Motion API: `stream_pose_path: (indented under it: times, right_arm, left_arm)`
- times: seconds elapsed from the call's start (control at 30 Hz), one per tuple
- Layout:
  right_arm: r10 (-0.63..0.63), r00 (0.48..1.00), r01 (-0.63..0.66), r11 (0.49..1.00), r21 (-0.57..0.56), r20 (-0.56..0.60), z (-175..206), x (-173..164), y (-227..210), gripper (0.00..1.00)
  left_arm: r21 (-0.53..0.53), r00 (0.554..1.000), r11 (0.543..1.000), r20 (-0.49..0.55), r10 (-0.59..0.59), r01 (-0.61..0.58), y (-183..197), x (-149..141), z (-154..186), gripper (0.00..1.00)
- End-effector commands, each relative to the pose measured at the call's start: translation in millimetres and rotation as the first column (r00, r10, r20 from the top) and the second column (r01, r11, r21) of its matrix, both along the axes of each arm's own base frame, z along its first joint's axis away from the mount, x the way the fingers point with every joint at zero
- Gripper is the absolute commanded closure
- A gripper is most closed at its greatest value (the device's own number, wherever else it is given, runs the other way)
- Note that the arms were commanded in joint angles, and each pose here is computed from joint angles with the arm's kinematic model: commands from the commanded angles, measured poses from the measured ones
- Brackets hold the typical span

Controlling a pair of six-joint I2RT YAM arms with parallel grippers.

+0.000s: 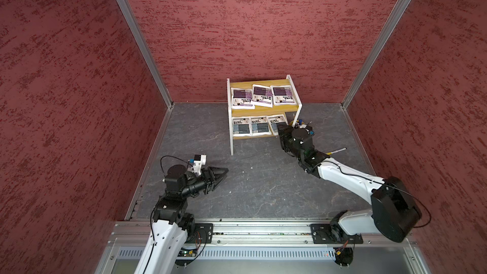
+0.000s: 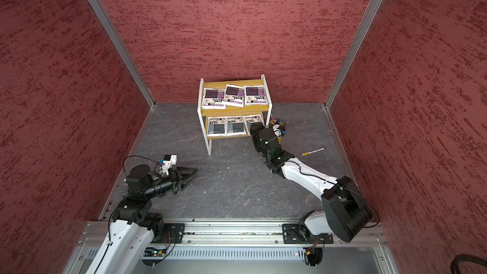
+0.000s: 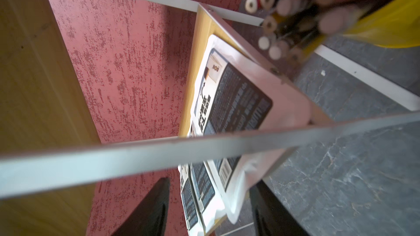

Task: Place the bagged coffee beans on the shelf by color
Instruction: Place the bagged coffee beans on the shelf.

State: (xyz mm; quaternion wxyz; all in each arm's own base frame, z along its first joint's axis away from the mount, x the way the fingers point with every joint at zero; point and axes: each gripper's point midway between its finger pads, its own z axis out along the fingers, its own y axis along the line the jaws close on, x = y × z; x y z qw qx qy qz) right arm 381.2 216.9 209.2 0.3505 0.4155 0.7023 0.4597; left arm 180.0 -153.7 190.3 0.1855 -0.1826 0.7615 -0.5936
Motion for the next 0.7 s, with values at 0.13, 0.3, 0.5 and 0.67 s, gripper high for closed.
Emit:
stream_pose_path:
  times: [0.13, 0.3, 0.5, 0.67]
  right_arm:
    - [0.058, 0.996, -0.059, 0.998, -0.011, -0.07, -5.0, -20.4, 4.1, 0.36]
    - [0.113, 0.987, -0.116, 0.993, -0.017, -0.114, -11.8, -34.7, 7.3, 0.34]
    - [0.207, 0.958, -0.229, 0.969, -0.095, -0.2, -23.4, -63.8, 3.9, 0.29]
    - [0.236, 0.942, -0.289, 0.933, -0.217, -0.238, -21.6, -90.3, -16.5, 0.18]
  left_arm:
    - [0.004, 1.0, 1.0, 0.013, 0.004, -0.004, 2.0, -0.2, -1.9, 0.53]
    - [0.006, 1.0, 1.0, 0.013, 0.01, -0.01, 2.6, 1.3, -1.5, 0.52]
    - [0.012, 1.0, 1.0, 0.015, 0.02, -0.021, 3.7, 6.3, -1.2, 0.41]
    - [0.023, 0.999, 0.999, 0.012, 0.032, -0.033, 4.9, 11.8, -2.6, 0.31]
